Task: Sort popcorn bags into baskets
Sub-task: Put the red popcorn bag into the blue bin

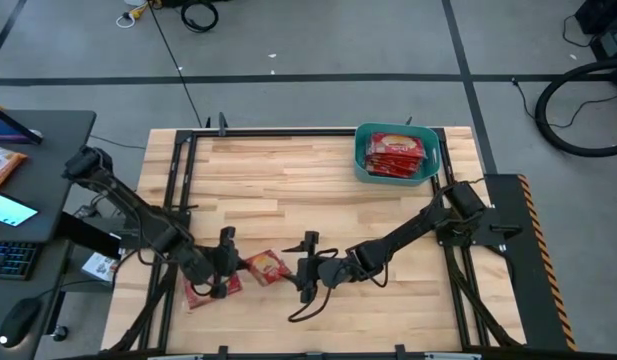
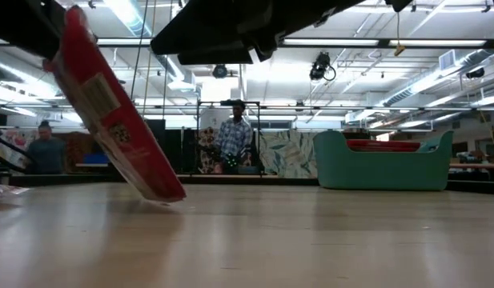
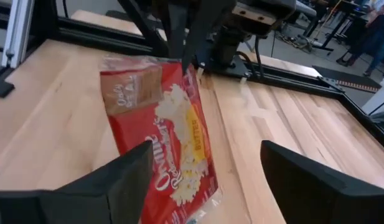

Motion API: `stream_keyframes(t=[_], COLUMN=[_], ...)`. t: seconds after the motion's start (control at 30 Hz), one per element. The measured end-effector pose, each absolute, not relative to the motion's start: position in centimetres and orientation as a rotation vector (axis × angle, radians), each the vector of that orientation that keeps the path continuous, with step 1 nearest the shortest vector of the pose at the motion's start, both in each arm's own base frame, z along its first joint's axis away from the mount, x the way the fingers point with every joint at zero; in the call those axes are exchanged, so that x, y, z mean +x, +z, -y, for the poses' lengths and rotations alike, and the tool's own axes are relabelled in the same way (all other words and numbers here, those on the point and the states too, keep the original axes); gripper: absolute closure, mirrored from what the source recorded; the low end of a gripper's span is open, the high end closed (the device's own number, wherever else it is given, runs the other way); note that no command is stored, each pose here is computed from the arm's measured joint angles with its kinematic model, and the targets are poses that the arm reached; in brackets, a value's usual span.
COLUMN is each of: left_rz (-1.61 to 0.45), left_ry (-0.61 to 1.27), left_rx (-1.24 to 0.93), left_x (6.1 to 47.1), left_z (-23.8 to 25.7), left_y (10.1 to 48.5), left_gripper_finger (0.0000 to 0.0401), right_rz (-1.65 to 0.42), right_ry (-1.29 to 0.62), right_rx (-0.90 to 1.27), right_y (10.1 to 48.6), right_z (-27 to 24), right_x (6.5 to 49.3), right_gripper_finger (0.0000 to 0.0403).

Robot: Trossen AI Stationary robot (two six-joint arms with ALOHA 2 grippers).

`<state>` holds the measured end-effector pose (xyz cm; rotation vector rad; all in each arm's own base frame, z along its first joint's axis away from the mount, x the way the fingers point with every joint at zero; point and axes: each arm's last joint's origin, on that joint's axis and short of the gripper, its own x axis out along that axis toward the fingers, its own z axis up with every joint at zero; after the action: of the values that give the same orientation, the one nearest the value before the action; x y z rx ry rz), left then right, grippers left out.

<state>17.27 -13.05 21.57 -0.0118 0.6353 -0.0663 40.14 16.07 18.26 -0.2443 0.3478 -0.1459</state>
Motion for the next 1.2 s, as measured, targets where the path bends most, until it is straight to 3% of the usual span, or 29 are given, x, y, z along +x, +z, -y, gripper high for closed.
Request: stream_keyframes(t=[0.63, 0.93, 1.2], left_rz=[-0.543, -0.424, -0.305], left_ry=[0.096, 0.048, 0.003], left_rx=[-0.052, -0.046, -0.021], left_x=[19.3, 20.5, 20.9], left_z=[10.3, 9.9, 10.3], left_y=[22.4, 23.6, 24.9], left_gripper_finger=[0.0396, 0.0395, 0.0394], right_rz=[-0.328, -0.350, -0.390], right_ry=[-0.149, -0.194, -0.269], right_rx=[-0.205, -0.231, -0.293], right_y=[18.4, 18.2, 17.9], right_z=[-16.2, -15.6, -15.1], right_x=[40.2, 40.2, 40.1], right_gripper_finger=[0.0116, 0.0126, 0.0195])
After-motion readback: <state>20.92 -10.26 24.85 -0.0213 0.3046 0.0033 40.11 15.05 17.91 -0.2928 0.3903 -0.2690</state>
